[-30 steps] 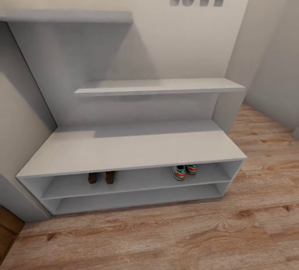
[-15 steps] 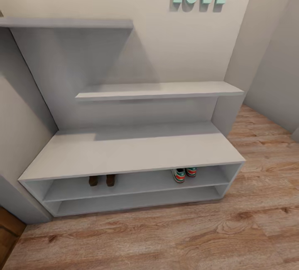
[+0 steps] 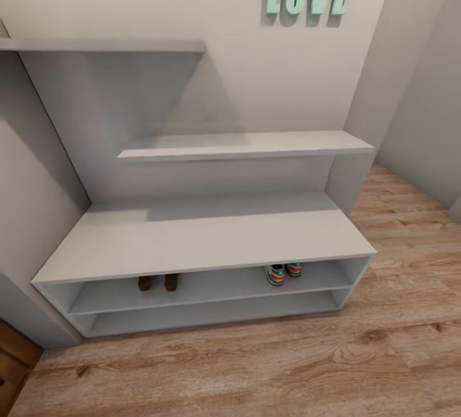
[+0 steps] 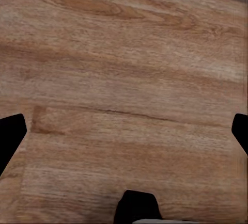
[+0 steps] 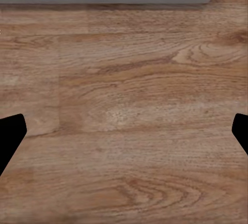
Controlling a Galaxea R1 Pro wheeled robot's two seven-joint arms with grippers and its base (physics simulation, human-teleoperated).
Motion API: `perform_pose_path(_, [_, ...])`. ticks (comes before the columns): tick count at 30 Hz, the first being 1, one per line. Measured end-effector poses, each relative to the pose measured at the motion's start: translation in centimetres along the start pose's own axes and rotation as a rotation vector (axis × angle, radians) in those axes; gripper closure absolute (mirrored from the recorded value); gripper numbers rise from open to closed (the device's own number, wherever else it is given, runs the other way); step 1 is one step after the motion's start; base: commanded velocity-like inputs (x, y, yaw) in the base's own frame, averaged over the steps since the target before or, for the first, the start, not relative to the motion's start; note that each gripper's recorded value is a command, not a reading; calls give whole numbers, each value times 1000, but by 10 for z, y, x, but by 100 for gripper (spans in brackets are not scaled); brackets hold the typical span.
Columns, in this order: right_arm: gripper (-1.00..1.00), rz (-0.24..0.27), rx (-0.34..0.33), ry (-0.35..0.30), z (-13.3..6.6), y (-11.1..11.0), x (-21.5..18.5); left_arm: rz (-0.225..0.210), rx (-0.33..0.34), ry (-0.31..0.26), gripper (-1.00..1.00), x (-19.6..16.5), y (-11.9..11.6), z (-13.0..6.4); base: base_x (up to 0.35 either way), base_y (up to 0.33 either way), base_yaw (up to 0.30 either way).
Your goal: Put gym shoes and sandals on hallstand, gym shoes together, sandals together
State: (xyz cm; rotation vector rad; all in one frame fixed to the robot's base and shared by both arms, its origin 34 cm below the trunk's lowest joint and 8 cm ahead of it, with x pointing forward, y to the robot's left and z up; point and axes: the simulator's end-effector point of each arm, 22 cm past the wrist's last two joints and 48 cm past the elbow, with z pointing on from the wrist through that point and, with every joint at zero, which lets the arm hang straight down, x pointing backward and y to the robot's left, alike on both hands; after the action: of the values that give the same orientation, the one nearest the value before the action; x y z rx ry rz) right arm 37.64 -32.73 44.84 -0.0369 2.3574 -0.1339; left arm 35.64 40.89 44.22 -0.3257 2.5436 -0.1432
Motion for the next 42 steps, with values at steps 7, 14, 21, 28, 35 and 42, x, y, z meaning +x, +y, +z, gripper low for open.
perform_pose_path(7, [-100, 3, -3, 3, -10, 2, -8, 17, -79, 56, -100, 19, -2, -9, 0, 0, 0])
perform_pose_path(14, [-100, 9, -6, 4, -18, 5, -17, 53, -162, 79, -100, 22, -1, -18, 0, 0, 0])
perform_pose_path(21, [-100, 11, -7, 2, -26, 5, -27, 73, -179, 83, -100, 16, -3, -27, 0, 0, 0])
perform_pose_path(28, [-100, 11, -6, 2, -34, 3, -36, 74, -180, 84, -100, 10, -4, -37, 0, 0, 0])
perform_pose_path(35, [-100, 11, -7, 3, -42, 2, -44, 73, -180, 87, -100, 5, -7, -47, 0, 0, 0])
perform_pose_path(42, [-100, 11, -7, 3, -42, 2, -43, 68, -177, 94, -100, 8, -9, -47, 0, 0, 0])
